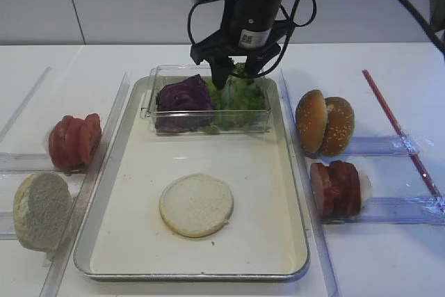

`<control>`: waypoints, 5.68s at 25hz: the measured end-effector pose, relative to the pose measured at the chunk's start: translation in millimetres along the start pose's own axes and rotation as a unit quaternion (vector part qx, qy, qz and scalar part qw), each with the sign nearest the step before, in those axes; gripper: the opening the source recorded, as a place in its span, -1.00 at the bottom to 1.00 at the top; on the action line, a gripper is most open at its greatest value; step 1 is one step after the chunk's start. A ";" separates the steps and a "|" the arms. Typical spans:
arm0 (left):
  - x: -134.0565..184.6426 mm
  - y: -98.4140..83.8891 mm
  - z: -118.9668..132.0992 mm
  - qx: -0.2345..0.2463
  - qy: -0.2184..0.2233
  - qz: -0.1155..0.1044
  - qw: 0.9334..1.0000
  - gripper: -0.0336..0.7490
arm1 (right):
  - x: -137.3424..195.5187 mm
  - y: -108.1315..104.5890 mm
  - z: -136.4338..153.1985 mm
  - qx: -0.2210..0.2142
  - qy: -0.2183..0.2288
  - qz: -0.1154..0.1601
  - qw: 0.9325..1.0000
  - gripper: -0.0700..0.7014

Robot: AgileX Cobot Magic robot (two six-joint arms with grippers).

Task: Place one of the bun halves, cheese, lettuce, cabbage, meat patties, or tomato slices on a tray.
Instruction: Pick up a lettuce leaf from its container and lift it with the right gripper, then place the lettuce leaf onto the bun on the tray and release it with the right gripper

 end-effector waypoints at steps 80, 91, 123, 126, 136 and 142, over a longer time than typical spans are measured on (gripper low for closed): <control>0.0 0.0 0.0 0.000 0.000 0.000 1.000 0.50 | 4.3 -24.2 54.9 0.037 0.043 0.008 0.998 -0.63; 0.0 0.0 0.0 0.000 0.000 0.000 1.000 0.50 | 3.7 -23.5 48.1 0.037 0.042 0.008 0.998 -0.64; 0.0 0.0 0.0 0.000 0.000 0.000 1.000 0.50 | -19.9 -13.3 -44.1 0.022 -0.058 0.011 0.998 -0.64; 0.0 0.0 0.0 0.000 0.000 0.000 1.000 0.50 | -21.0 -7.7 -55.7 0.005 -0.070 0.015 0.997 -0.64; 0.0 0.0 0.0 0.000 0.000 0.000 1.000 0.50 | 7.7 5.4 -83.4 -0.022 -0.053 0.011 0.998 -0.64; 0.0 0.0 0.0 0.000 0.000 0.000 1.000 0.50 | 27.6 18.6 -113.7 -0.038 -0.061 -0.003 0.997 -0.64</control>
Point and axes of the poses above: a point on each arm's last joint axis where the gripper is mounted, z pointing out along that axis toward the gripper, y along the wrist's bending axis when the last joint is at zero, x = y × z, the point moved 4 cm from there along z, pointing out along that axis toward the gripper
